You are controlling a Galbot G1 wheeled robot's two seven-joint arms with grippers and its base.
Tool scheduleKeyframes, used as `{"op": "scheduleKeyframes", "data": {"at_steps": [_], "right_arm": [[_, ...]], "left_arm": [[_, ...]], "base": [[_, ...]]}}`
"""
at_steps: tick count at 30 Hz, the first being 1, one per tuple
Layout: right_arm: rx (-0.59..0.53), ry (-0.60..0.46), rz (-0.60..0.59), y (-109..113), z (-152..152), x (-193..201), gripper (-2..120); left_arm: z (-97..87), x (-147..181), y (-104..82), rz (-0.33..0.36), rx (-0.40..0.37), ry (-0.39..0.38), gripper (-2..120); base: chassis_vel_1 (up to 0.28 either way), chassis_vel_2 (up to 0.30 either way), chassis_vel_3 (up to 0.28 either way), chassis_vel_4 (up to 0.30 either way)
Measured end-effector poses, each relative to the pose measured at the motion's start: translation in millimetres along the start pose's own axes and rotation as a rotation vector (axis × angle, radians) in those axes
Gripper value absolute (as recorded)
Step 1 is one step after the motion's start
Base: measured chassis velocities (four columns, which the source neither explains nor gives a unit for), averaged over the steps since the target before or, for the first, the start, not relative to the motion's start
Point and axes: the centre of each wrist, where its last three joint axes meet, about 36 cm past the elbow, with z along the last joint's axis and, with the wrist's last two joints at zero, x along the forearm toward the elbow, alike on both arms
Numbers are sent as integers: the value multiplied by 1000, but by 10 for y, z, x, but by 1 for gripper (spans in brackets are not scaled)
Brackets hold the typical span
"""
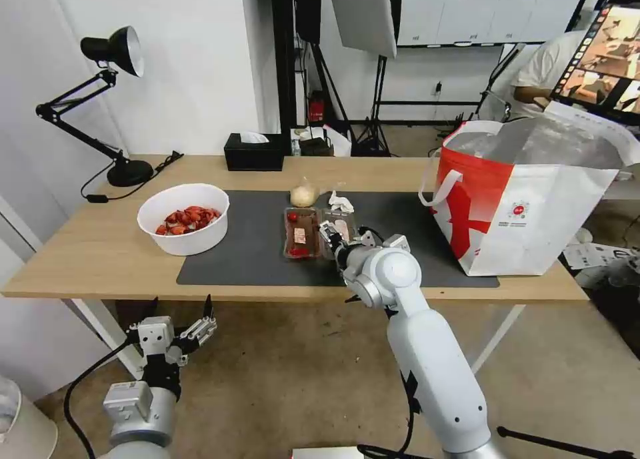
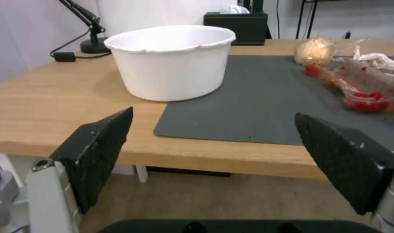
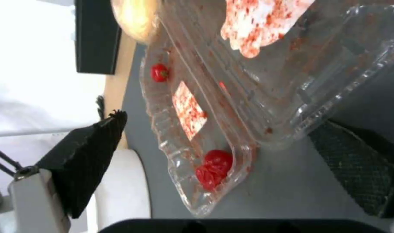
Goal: Pick up the trash from the table and place it into the takeout bag.
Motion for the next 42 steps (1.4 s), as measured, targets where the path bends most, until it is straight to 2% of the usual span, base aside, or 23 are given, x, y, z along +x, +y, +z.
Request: {"op": "scheduleKeyframes", "data": {"at_steps": [6, 9, 10, 13, 14, 15, 17, 19, 22, 25, 26, 28, 29, 30, 32, 36, 42], "right_arm": [[35, -84, -78, -64, 27, 6, 100], [120, -164, -176, -131, 61, 26, 100], [120, -164, -176, -131, 61, 26, 100], [253, -234, -245, -203, 63, 28, 100], [253, -234, -245, -203, 63, 28, 100], [320, -251, -262, -235, 58, 17, 100], [409, -226, -286, -228, 21, 10, 100], [440, -198, -295, -190, -14, -1, 100], [481, -159, -313, -62, -98, -52, 100], [530, -69, -328, 223, -212, -172, 100], [530, -69, -328, 223, -212, -172, 100], [548, -14, -313, 394, -219, -263, 100], [543, 54, -241, 599, -216, -355, 100], [543, 54, -241, 599, -216, -355, 100], [480, 126, -80, 924, -203, -521, 100], [454, 141, 0, 1048, -177, -573, 100], [460, 139, 30, 934, -246, -491, 100]], "left_arm": [[8, 2, 2, -1, 1, -2, 100], [26, 7, -6, -4, 7, -4, 100], [26, 7, -6, -4, 7, -4, 100], [32, 10, -13, -6, 11, -6, 100], [32, 10, -13, -6, 11, -6, 100], [33, 10, -13, -6, 11, -7, 100], [33, 11, -11, -6, 11, -9, 100], [31, 13, -9, -7, 11, -11, 100], [20, 18, -7, -8, 12, -14, 100], [16, 27, -10, -10, 14, -16, 100], [16, 27, -10, -10, 14, -16, 100], [15, 31, -12, -12, 15, -17, 100], [17, 34, -15, -13, 16, -18, 100], [17, 34, -15, -13, 16, -18, 100], [21, 41, -19, -17, 18, -19, 100], [26, 48, -22, -19, 21, -20, 100], [15, 26, -8, -11, 14, -27, 100]], "base": [[0, 0, 0, 0], [0, 0, 0, 0], [0, 0, 0, 0], [0, 0, 0, 0], [0, 0, 0, 0], [0, 0, 0, 0], [0, 0, 0, 0], [0, 0, 0, 0], [0, 0, 0, 0], [0, 0, 0, 0], [0, 0, 0, 0], [0, 0, 0, 0], [0, 0, 0, 0], [0, 0, 0, 0], [0, 0, 0, 0], [0, 0, 0, 0], [0, 0, 0, 0]]}}
